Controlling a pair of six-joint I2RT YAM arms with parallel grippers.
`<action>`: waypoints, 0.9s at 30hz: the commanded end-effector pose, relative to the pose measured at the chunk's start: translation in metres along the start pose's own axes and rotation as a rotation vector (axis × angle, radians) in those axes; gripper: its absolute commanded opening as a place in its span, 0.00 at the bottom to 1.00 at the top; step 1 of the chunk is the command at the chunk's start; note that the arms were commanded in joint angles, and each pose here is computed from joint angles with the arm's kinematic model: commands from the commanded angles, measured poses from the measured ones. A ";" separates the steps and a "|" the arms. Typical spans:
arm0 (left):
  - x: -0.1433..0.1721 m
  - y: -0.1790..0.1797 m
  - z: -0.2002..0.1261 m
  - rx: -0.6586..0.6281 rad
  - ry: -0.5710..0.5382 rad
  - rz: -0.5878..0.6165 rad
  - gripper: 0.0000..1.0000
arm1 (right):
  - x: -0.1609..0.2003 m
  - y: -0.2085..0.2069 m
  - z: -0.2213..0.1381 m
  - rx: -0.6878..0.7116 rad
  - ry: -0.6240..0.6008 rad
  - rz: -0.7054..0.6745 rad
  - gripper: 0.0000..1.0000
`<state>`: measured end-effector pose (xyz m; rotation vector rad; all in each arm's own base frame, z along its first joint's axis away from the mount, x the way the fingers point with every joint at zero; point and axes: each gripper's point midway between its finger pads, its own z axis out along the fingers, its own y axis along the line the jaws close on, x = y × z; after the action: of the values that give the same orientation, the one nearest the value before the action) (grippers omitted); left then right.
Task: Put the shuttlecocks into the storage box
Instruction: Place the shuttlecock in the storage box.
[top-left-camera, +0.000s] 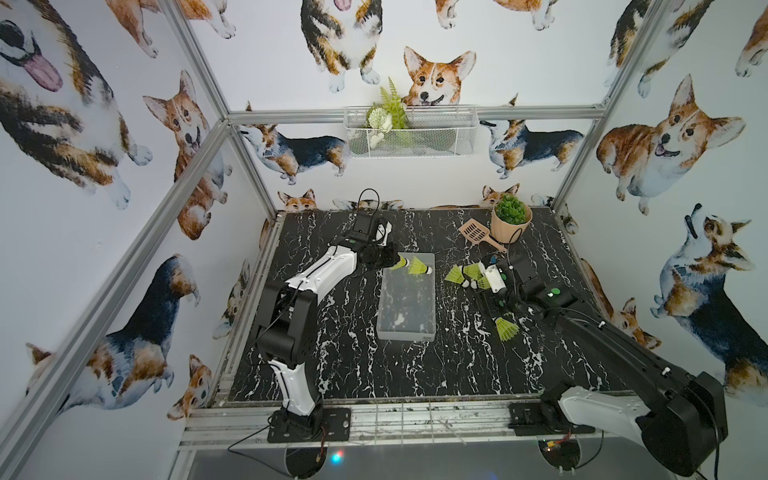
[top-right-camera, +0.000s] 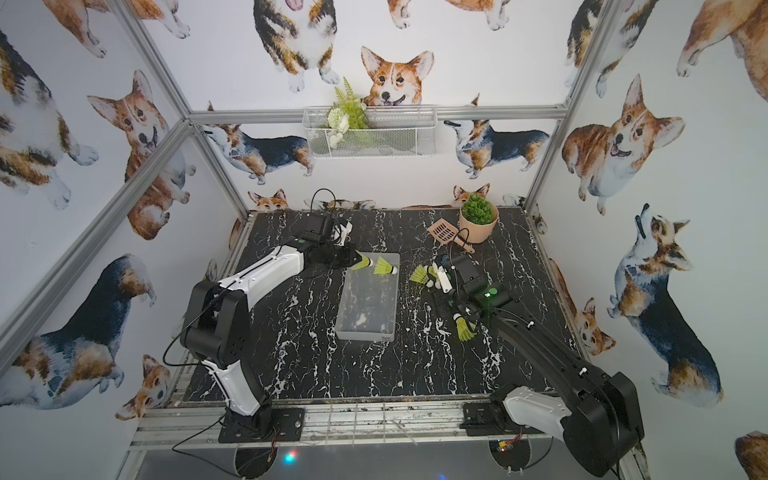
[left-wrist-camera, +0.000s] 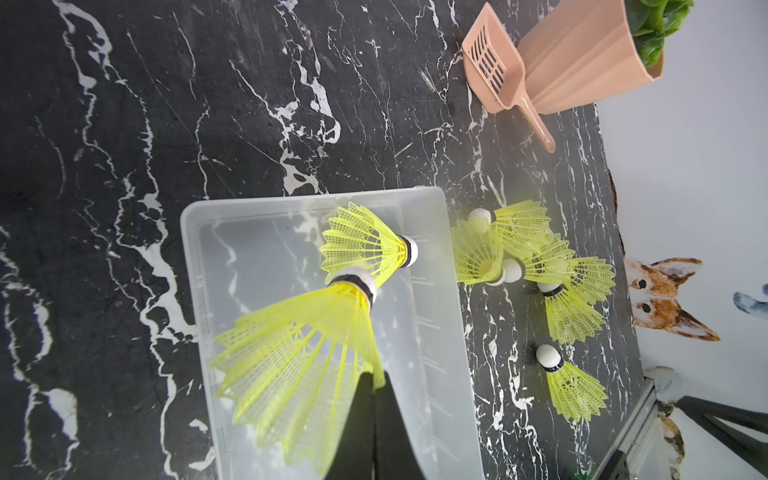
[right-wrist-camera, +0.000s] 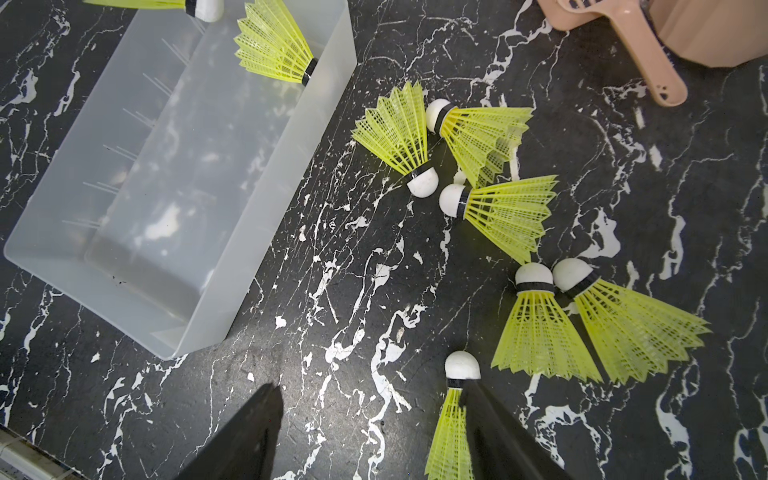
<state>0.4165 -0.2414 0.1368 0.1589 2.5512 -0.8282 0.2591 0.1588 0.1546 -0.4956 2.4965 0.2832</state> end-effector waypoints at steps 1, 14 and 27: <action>-0.004 -0.002 0.005 0.024 -0.003 -0.008 0.00 | -0.002 -0.001 0.000 0.004 -0.013 0.009 0.74; -0.002 0.007 0.027 0.040 0.037 -0.039 0.00 | 0.002 -0.001 0.001 0.003 -0.002 0.008 0.74; 0.004 0.020 0.046 0.038 0.072 -0.059 0.00 | 0.005 0.000 0.002 -0.005 0.005 0.007 0.74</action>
<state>0.4296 -0.2495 0.0887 0.1160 2.6437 -0.8940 0.2560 0.1571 0.1496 -0.4981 2.5076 0.2798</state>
